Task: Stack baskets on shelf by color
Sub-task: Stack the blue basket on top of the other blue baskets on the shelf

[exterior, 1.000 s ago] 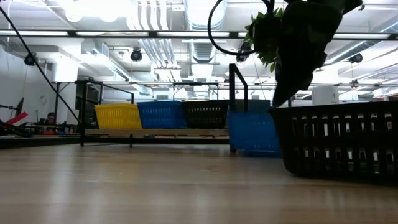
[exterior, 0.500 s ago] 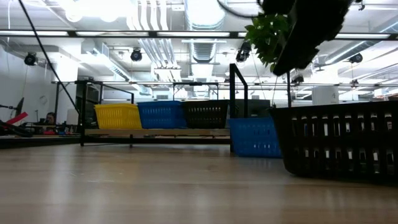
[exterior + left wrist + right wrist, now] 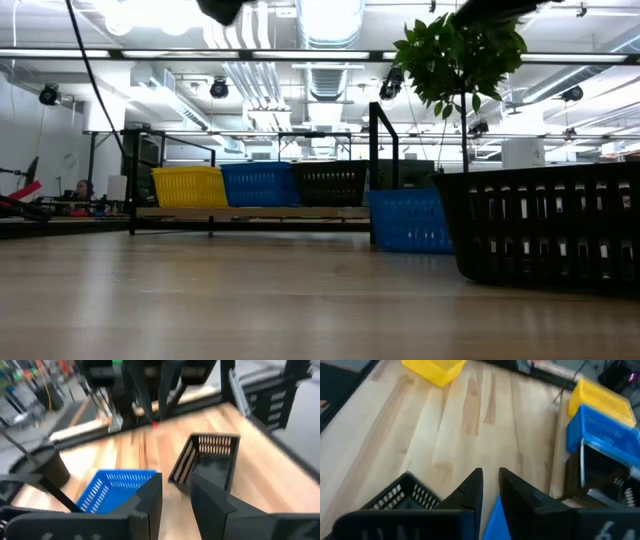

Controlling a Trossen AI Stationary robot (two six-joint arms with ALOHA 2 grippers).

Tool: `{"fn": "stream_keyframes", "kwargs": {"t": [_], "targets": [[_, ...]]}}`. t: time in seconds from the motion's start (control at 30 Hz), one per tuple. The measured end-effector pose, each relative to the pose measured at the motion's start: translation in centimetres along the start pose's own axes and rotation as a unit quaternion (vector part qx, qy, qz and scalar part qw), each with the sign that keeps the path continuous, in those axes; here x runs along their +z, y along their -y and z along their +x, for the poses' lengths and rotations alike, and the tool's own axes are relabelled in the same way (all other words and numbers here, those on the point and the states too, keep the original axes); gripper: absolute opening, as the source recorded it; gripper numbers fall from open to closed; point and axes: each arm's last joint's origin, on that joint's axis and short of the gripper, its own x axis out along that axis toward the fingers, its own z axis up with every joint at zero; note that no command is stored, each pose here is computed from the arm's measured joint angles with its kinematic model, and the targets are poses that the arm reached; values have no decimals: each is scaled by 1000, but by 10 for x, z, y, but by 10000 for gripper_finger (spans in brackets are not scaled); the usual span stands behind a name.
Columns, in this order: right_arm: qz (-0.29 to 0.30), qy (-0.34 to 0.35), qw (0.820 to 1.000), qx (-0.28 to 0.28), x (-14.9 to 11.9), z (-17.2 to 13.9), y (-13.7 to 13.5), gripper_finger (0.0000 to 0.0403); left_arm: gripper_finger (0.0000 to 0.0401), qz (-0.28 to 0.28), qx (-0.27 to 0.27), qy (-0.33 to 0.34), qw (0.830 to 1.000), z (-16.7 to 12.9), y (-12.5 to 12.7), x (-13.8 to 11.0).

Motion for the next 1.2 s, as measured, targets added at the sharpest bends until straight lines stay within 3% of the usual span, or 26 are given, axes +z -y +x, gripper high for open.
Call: {"fn": "stream_keyframes", "kwargs": {"t": [0.43,0.6,0.7,0.97,1.2], "targets": [[-43,123,991,-3,-25,-7,6,48,82,20,-30,-109,993,64,-7,4],[-66,207,976,11,-42,-8,19,41,82,9,-35,-114,993,81,-17,2],[-54,240,969,-15,-53,-8,36,38,82,6,-26,-120,992,86,-24,0],[-30,261,964,-34,-85,-10,73,38,82,-24,-11,-101,995,92,-32,3],[-14,293,955,-47,-95,-28,81,38,82,-33,-9,-86,996,97,-31,3]]}}
